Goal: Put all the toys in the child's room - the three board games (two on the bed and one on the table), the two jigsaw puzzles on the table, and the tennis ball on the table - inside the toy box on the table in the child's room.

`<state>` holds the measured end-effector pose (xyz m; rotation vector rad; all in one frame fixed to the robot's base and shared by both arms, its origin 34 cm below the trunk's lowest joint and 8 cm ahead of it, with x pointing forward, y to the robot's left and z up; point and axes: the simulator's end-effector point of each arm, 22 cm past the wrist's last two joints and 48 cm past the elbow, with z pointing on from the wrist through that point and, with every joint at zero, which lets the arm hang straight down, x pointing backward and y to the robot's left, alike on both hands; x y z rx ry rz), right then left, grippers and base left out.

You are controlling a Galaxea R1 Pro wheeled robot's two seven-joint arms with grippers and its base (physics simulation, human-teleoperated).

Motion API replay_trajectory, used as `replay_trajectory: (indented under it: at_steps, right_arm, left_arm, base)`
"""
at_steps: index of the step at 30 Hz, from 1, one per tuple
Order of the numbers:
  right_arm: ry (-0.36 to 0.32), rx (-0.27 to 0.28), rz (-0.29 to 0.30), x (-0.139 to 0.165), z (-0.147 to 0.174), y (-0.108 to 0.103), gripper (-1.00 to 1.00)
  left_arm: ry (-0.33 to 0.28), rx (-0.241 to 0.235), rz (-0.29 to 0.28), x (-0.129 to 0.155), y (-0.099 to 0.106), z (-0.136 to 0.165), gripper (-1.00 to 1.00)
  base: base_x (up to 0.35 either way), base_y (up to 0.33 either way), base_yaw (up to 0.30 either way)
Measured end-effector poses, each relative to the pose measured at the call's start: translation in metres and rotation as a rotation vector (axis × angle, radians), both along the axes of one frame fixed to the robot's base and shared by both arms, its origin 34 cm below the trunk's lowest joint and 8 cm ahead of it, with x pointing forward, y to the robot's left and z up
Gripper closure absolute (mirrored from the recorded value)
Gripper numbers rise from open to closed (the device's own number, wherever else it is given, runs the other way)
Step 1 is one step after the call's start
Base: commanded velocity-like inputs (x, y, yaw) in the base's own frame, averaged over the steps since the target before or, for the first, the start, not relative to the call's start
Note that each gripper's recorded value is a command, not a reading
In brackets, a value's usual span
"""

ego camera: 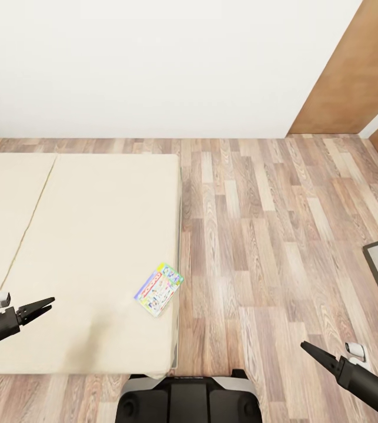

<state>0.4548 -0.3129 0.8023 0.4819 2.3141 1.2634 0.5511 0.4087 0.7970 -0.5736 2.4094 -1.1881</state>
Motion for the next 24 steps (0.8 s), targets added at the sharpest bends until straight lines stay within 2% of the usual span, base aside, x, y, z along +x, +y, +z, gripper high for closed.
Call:
replay_trajectory:
  at_steps: [7, 13, 18, 24]
  right_arm:
    - [-0.013, -0.009, -0.01, 0.003, 0.004, -0.005, -1.0]
    - [-0.036, -0.038, -0.009, 0.005, 0.006, -0.008, -1.0]
    - [-0.055, -0.042, -0.013, 0.007, 0.01, -0.009, -1.0]
    - [-0.067, -0.037, -0.025, 0.009, 0.014, -0.012, -1.0]
  left_arm:
    - [-0.009, -0.003, -0.005, 0.002, -0.003, 0.004, -1.0]
    - [-0.017, -0.023, -0.013, 0.002, -0.015, 0.004, -1.0]
    - [-0.021, -0.034, -0.026, 0.003, -0.023, 0.005, -1.0]
    - [-0.012, -0.07, -0.079, 0.002, -0.052, 0.001, -1.0]
  base:
    - [0.0, 0.0, 0.0]
    - [0.0, 0.0, 0.0]
    - [0.0, 0.0, 0.0]
    - [0.0, 0.0, 0.0]
